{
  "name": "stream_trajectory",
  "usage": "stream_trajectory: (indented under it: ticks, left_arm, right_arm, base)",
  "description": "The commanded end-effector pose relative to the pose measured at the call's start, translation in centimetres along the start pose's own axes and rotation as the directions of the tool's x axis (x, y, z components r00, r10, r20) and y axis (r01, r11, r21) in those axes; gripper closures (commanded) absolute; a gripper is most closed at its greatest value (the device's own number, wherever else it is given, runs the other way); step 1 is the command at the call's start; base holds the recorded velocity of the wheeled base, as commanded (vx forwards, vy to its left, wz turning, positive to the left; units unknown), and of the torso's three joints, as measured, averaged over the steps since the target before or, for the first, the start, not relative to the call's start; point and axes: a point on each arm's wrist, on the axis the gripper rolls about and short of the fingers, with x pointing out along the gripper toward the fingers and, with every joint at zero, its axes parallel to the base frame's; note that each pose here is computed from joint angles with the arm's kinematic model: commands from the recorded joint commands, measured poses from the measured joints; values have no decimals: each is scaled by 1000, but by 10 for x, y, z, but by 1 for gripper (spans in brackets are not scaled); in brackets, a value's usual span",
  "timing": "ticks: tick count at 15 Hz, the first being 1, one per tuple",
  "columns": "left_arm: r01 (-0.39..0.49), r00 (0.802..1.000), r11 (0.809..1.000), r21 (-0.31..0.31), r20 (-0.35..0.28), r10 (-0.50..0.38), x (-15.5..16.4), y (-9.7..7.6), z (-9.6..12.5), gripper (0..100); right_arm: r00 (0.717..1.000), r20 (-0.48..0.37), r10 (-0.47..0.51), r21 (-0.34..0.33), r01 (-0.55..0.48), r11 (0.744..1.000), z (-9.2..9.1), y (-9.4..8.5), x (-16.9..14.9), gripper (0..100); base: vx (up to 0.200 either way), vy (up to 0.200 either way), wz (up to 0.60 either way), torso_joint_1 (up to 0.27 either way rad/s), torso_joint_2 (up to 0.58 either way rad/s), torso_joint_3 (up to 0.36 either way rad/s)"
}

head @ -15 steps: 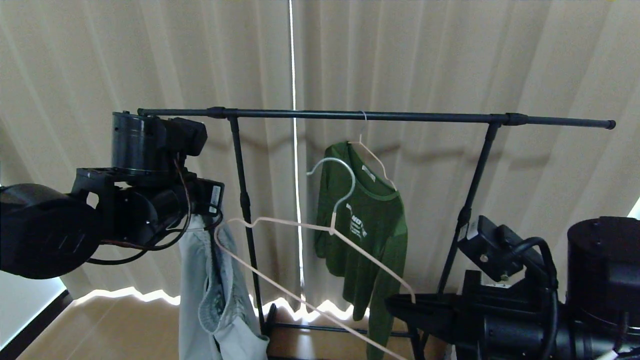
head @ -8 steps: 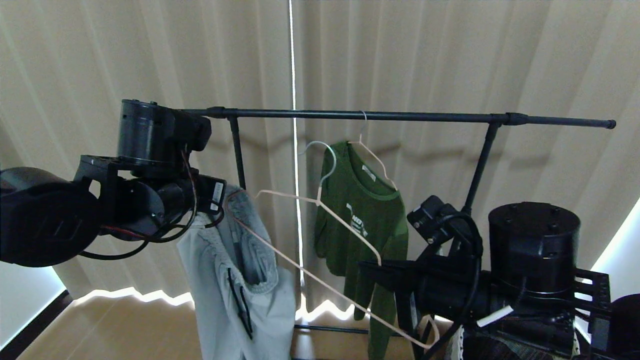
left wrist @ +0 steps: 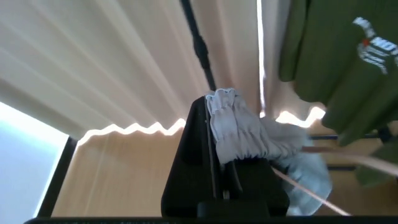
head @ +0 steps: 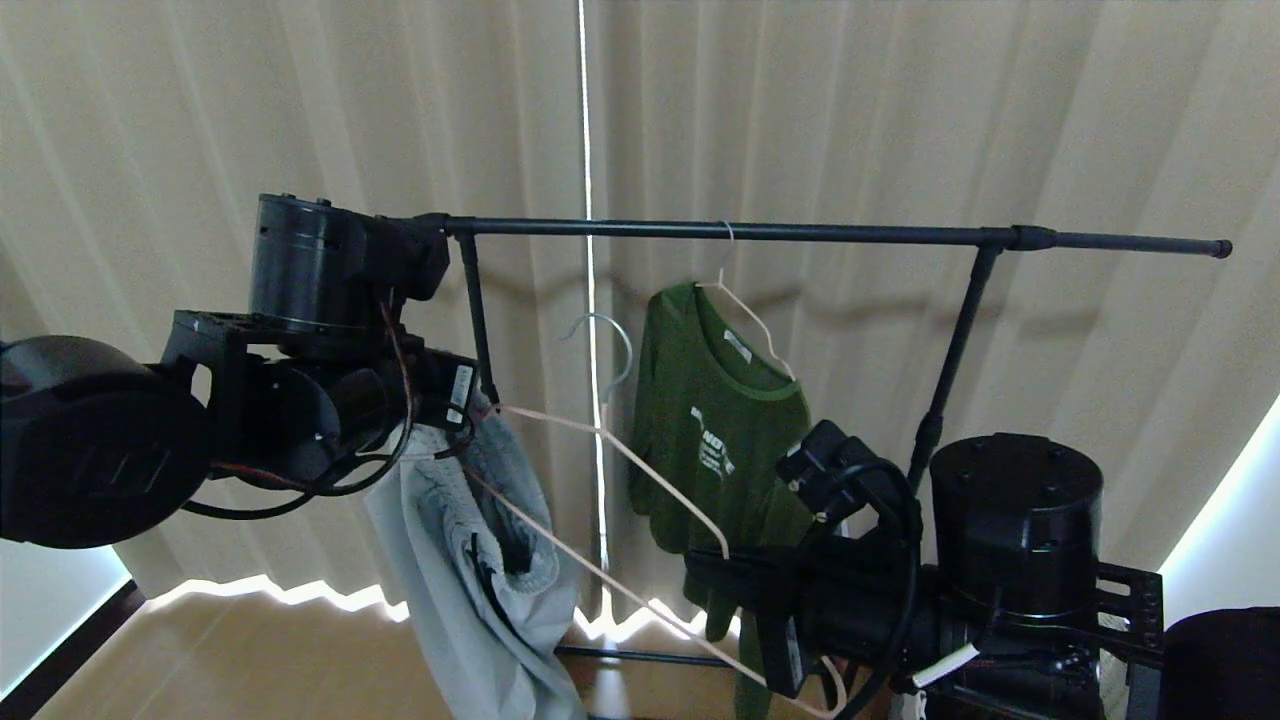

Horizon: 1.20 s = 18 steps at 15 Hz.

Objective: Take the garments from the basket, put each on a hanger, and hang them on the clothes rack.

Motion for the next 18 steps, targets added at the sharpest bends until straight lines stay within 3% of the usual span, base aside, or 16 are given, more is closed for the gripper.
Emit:
stream_trajectory:
  ticks: [1,11,14,18]
  left_arm:
    - [5,1000,1000,2,7,-5,-2,0,1,100]
    - [109,989,994,-14,99,-107,-29,6,18,100]
    - [55,995,998,41,85,-58,-20,18,16,100]
    - [48,997,997,54,54,-51,-17,18,7,100]
  right_arm:
    - [1000,-6,8,0,-8,1000,-1,0,0,100]
    - [995,28,91,-20,-91,996,-13,9,8,100]
    - [989,69,133,-32,-131,991,-21,9,1,100]
    - [980,119,158,-47,-154,987,-20,9,-2,100]
  base:
    - [0,0,0,0,0,0]
    - [0,0,0,0,0,0]
    - [0,0,0,0,0,0]
    - [0,0,0,0,0,0]
